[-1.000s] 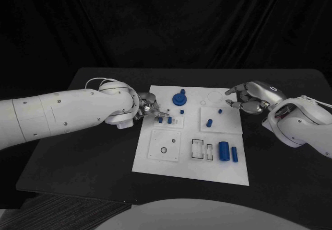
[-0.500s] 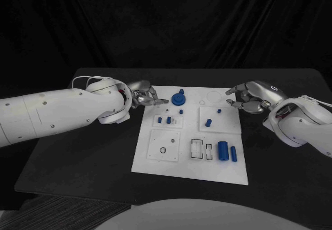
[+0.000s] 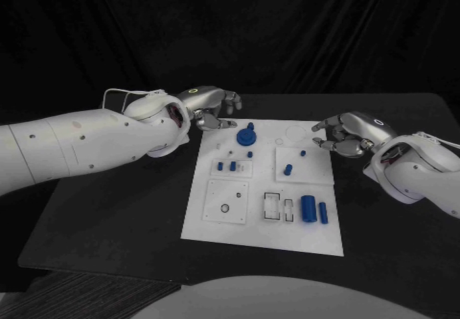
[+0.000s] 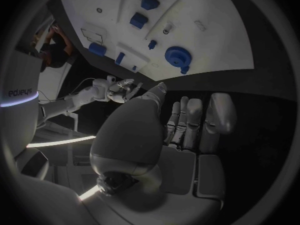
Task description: Assemble the parts on the task board
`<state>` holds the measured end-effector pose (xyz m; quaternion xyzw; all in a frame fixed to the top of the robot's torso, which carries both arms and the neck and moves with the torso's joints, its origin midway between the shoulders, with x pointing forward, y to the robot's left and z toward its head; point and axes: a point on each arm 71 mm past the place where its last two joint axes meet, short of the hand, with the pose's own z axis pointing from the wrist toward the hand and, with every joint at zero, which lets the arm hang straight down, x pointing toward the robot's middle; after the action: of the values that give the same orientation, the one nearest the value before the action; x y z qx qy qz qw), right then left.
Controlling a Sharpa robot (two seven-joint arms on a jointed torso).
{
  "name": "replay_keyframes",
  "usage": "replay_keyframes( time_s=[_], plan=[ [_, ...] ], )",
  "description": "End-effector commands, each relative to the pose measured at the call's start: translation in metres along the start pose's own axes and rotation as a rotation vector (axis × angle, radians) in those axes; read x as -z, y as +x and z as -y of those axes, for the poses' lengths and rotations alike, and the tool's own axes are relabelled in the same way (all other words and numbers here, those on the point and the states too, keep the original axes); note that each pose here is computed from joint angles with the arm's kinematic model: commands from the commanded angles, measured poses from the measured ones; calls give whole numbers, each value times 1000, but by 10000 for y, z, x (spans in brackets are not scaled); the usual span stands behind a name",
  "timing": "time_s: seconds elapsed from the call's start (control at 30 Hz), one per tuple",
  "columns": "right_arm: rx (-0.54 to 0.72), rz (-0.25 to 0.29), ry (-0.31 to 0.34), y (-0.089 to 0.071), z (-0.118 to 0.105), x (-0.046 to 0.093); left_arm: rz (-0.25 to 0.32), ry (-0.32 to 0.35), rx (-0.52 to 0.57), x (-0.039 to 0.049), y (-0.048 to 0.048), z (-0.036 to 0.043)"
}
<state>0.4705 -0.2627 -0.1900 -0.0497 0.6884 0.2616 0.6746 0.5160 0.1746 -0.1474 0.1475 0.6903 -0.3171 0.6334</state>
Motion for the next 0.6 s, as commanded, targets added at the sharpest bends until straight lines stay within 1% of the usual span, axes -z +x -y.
replay_keyframes(
  time_s=[0.03, 0.07, 0.13, 0.27, 0.43, 0.6],
  plan=[
    [-1, 13, 7, -3, -4, 6, -45, 267, -185, -12, 113, 148],
    [-1, 13, 6, -3, -5, 6, -52, 273, -195, -17, 126, 149],
    [-1, 12, 6, -3, -5, 9, -81, 294, -229, -40, 182, 152],
    [-1, 11, 4, -1, -7, 8, -123, 322, -261, -76, 268, 159],
    [-1, 10, 0, 4, -14, 1, -149, 340, -273, -106, 323, 174],
    [-1, 8, -3, 8, -19, -5, -161, 353, -275, -132, 351, 204]
  ],
)
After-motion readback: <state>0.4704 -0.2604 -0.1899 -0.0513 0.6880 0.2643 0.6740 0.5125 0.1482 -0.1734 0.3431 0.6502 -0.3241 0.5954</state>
